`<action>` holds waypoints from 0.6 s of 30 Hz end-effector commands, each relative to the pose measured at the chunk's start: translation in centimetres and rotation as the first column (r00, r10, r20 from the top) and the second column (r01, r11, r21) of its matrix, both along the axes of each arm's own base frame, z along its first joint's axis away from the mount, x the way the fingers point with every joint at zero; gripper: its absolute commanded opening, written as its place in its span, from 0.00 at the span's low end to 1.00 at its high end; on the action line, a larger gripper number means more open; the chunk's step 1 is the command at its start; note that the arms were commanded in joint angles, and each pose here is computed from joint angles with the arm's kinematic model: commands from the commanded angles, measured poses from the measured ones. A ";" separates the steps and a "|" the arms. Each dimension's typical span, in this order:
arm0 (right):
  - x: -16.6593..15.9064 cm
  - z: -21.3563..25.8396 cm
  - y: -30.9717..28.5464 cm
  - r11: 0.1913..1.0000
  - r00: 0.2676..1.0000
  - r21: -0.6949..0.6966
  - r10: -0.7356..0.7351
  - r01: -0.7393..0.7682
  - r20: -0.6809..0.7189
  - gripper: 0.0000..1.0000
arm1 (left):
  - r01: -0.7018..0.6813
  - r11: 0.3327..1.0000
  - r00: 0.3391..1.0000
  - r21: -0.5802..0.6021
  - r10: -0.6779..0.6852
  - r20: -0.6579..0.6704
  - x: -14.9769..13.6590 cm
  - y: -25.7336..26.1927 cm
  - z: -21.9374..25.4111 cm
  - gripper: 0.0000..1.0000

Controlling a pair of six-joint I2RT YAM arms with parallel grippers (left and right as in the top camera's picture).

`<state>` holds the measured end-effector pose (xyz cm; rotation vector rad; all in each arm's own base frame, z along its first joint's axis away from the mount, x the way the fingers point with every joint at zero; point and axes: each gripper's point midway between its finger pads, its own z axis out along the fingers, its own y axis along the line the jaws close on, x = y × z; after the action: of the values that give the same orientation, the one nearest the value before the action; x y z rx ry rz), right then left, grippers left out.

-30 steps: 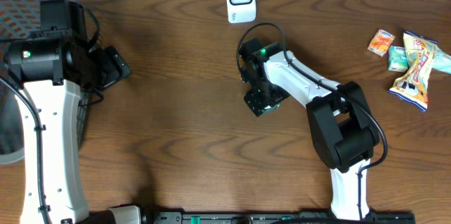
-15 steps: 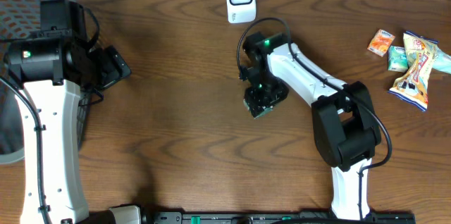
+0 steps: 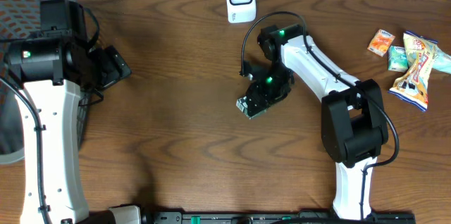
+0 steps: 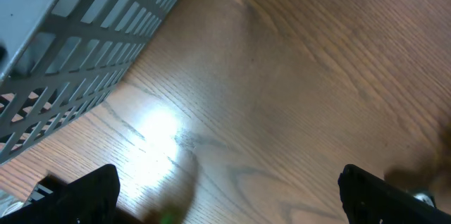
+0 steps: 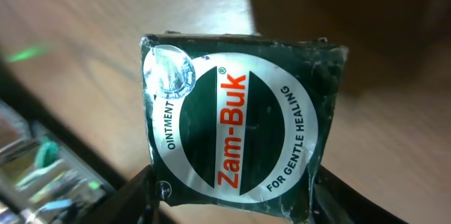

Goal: Scan the item barcode

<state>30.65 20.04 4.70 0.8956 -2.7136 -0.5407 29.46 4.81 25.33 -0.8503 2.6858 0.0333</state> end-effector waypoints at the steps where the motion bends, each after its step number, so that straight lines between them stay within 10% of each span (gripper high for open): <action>1: 2.0 -0.5 -1.8 0.990 0.994 -0.139 0.000 0.015 0.112 0.56 | -0.009 1.000 1.000 0.003 0.009 -0.013 -0.1 0.2 -0.3 0.98; 9: 3.4 -2.5 -1.6 0.990 0.981 -0.138 0.010 0.018 0.195 0.80 | -0.009 1.000 1.000 0.002 0.009 -0.013 -0.1 0.2 -0.3 0.98; 18: 2.5 -2.4 -0.6 0.991 0.984 -0.134 0.037 -0.013 0.176 0.84 | -0.009 1.000 1.000 0.002 0.009 -0.013 -0.1 0.2 -0.3 0.98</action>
<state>33.59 18.84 2.03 0.9704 -2.8577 -0.2774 29.46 4.81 25.33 -0.8509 2.6860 0.0333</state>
